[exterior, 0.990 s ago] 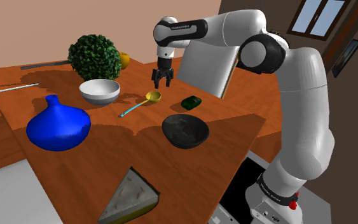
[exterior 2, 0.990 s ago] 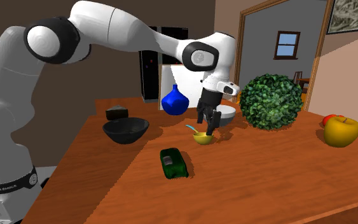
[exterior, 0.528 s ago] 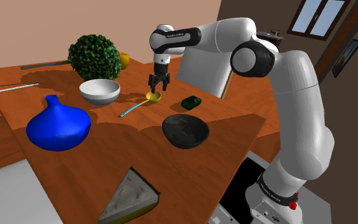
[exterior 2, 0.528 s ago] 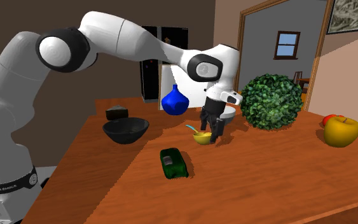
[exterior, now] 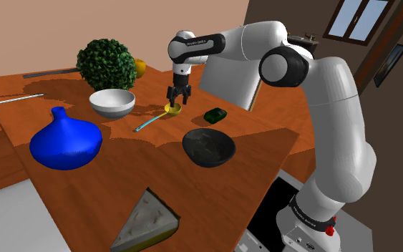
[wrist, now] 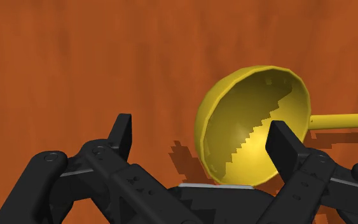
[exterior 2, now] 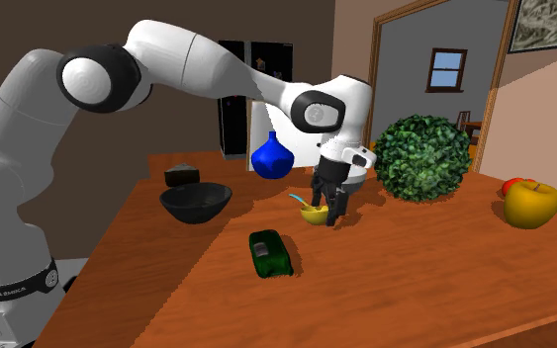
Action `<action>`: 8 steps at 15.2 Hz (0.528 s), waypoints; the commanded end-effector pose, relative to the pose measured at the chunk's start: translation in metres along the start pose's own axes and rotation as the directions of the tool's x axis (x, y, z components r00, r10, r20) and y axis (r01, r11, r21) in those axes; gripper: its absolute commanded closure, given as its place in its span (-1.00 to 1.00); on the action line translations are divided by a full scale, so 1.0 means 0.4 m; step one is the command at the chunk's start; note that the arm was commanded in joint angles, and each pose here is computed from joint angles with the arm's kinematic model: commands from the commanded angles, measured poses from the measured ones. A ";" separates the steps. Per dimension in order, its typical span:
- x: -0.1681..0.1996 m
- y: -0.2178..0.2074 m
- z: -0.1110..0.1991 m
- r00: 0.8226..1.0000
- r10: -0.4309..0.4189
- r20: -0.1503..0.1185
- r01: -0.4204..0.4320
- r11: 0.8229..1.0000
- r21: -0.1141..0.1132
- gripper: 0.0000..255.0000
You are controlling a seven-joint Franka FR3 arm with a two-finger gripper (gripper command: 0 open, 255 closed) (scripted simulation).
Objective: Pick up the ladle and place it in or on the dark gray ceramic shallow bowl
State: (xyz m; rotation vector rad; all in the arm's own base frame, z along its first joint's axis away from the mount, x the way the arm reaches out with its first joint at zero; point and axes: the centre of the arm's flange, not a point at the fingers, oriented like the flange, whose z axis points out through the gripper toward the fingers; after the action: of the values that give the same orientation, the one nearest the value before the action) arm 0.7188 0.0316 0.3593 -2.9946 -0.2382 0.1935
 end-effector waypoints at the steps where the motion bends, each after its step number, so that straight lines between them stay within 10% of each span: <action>1: 0.000 0.000 0.000 1.000 0.000 0.000 0.000 1.000 0.000 -1.00; 2: 0.000 0.000 0.000 1.000 0.000 0.000 0.000 1.000 0.000 1.00; 8: 0.000 0.000 0.000 1.000 0.000 0.000 0.000 1.000 0.000 1.00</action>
State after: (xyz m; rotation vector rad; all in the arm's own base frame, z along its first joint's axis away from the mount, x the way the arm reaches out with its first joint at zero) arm 0.7188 0.0314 0.3596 -2.9948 -0.2379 0.1929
